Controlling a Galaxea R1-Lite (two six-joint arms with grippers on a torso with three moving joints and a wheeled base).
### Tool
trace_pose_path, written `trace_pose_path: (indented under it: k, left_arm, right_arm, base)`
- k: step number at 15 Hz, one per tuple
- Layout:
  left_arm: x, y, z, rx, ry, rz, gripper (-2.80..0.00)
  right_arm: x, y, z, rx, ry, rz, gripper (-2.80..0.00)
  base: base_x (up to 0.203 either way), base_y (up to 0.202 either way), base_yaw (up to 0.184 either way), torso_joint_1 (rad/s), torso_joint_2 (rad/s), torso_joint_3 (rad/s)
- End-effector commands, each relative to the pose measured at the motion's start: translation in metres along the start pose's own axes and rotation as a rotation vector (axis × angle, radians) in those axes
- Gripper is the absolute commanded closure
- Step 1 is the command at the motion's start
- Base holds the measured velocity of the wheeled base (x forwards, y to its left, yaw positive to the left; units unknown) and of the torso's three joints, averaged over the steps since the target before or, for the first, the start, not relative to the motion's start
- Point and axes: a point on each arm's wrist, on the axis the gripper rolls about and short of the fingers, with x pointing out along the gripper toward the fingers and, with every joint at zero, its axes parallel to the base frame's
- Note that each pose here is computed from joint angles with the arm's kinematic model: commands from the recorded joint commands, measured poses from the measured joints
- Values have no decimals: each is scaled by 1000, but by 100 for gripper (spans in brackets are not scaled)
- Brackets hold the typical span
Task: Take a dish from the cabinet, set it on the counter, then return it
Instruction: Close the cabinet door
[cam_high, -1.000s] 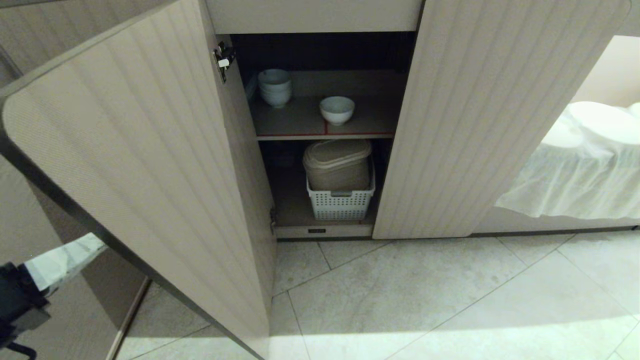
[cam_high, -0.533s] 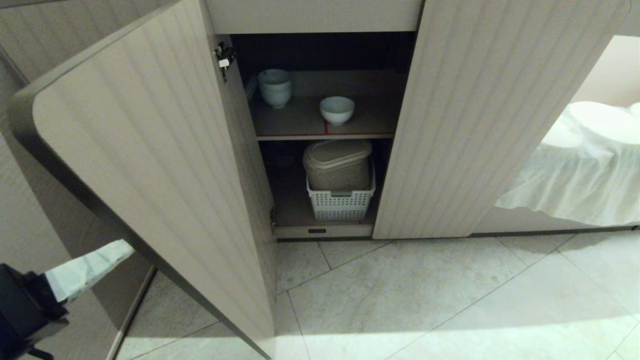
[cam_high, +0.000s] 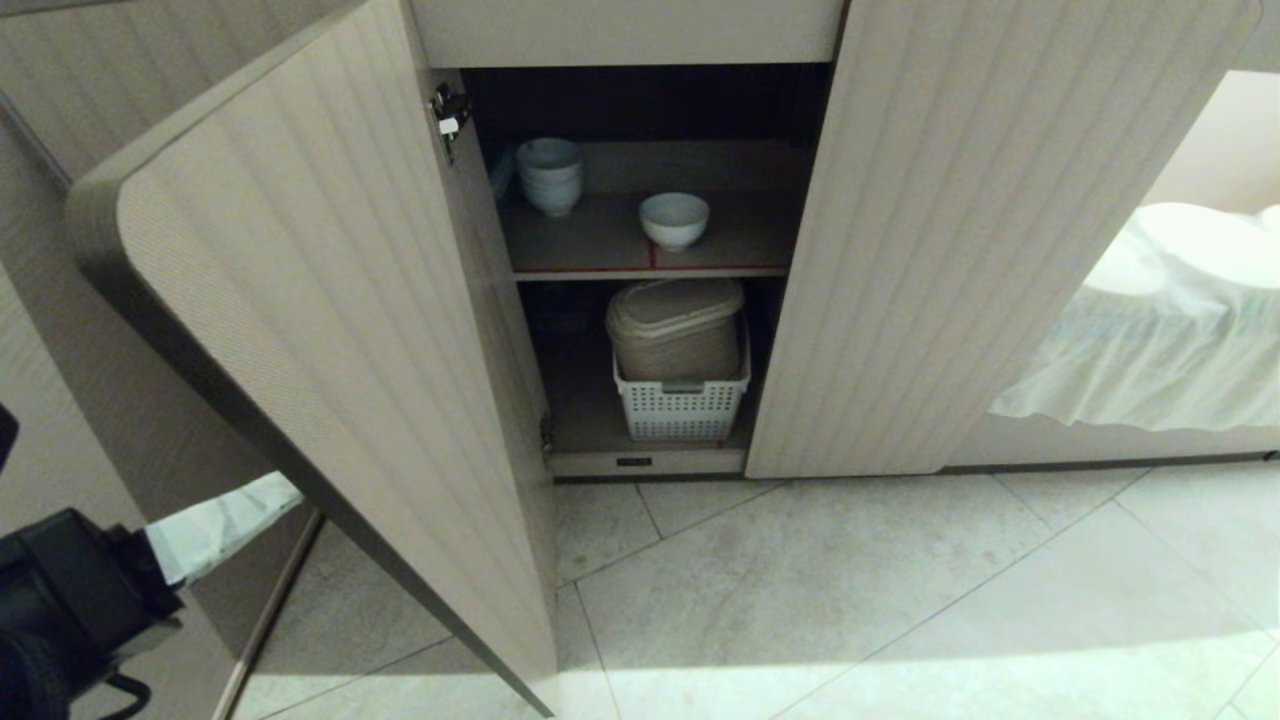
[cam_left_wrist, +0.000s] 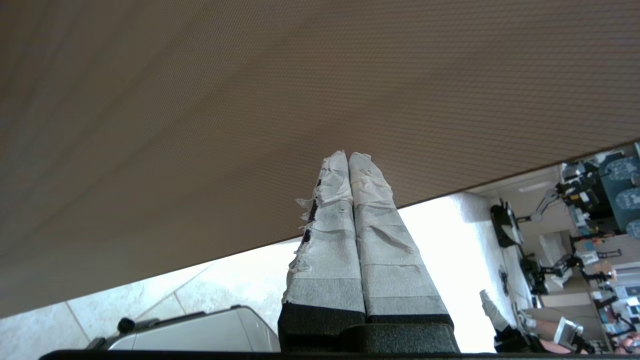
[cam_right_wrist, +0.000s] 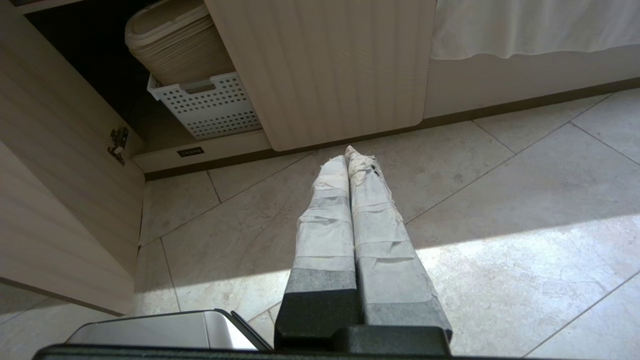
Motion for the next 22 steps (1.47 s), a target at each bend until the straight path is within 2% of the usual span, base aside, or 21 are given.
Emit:
trace_pose_path:
  k: [1, 15, 18, 22]
  left_arm:
    - [6, 2, 1, -10, 14, 12, 0]
    - [45, 11, 5, 0, -6, -19, 0]
    - [52, 8, 2, 2, 14, -55, 0]
    - [65, 11, 1, 7, 1, -76, 0]
  right_arm:
    - [0, 0, 0, 0, 0, 1, 0]
    - [0, 0, 0, 0, 0, 1, 0]
    - [0, 0, 0, 0, 0, 0, 0]
    - [0, 0, 0, 2, -1, 0, 0]
  base:
    - [0, 0, 0, 0, 0, 0]
    - [0, 0, 0, 0, 0, 0]
    - [0, 0, 0, 0, 0, 0]
    - [0, 0, 0, 0, 0, 0]
